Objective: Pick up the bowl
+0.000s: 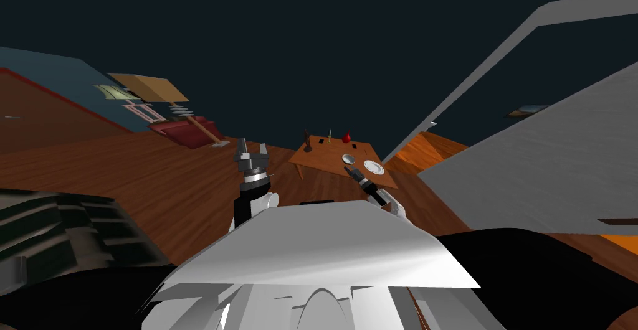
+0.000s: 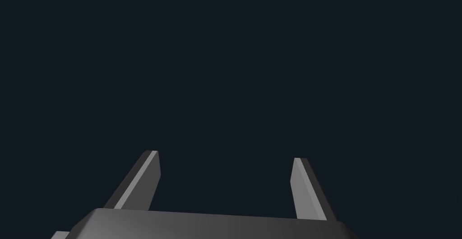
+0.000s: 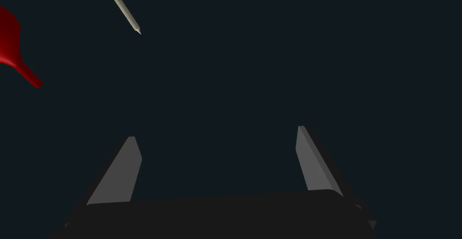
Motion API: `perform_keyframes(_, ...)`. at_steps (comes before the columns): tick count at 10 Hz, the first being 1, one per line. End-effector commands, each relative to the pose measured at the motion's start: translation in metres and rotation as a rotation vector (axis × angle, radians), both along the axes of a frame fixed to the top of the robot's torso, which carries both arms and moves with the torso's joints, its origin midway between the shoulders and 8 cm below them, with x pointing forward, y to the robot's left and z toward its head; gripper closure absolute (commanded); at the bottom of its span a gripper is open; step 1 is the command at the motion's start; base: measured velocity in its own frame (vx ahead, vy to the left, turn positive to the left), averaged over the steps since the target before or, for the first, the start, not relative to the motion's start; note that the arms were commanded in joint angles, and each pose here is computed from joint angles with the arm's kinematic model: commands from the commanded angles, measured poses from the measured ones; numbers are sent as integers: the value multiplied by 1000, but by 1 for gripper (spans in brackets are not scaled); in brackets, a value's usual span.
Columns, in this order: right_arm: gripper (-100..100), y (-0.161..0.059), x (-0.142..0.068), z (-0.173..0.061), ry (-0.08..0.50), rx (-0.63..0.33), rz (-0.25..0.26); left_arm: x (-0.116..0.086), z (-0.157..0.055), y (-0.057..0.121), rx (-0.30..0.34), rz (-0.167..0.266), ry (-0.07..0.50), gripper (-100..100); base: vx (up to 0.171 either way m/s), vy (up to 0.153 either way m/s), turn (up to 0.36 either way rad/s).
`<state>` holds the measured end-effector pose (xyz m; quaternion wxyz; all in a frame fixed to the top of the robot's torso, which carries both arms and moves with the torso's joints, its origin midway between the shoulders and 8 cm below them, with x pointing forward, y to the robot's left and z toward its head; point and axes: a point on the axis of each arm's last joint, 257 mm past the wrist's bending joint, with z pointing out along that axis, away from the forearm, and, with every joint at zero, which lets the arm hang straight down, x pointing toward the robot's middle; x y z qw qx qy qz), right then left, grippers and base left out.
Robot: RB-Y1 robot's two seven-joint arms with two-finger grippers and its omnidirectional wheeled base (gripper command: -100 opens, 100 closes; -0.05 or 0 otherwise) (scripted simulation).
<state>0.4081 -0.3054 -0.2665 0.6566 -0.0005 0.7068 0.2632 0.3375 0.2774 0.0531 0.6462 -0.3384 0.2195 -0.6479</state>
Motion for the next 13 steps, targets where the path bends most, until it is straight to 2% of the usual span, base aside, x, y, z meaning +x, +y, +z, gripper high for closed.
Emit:
perform_keyframes(1,-100,-7,-4,-19,28,-80,20,0,0,0,0,0,0,0,13,38,198)
perform_keyframes(2,-100,-14,-6,-30,52,-84,6,0,0,0,0,0,0,0,20,41,147)
perform_keyframes(3,-100,-20,-9,-44,72,-158,31,0,0,0,0,0,0,0,29,60,225)
perform_keyframes(4,-100,-28,-13,-56,97,-162,17,0,0,0,0,0,0,0,25,53,101)
perform_keyframes(5,-100,-33,-16,-66,110,-234,47,0,0,0,0,0,0,0,35,75,227)
perform_keyframes(6,-100,-43,-21,-78,141,-239,30,0,0,0,0,0,0,0,39,51,105)
perform_keyframes(7,-100,-50,-25,-90,160,-310,57,0,0,0,0,0,0,0,43,46,196)
perform_keyframes(8,-100,-59,-30,-100,185,-314,43,0,0,0,0,0,0,0,40,35,112)
perform_keyframes(9,-100,-67,-34,-109,201,-383,72,0,0,0,0,0,0,0,57,45,190)
perform_keyframes(11,-100,-81,-43,-124,242,-389,50,0,0,0,0,0,0,0,30,26,63)
perform_keyframes(12,-100,-92,-49,-133,264,-457,77,0,0,0,0,0,0,0,26,29,273)
perform_keyframes(13,-100,-101,-55,-142,289,-461,63,0,0,0,0,0,0,0,37,26,106)
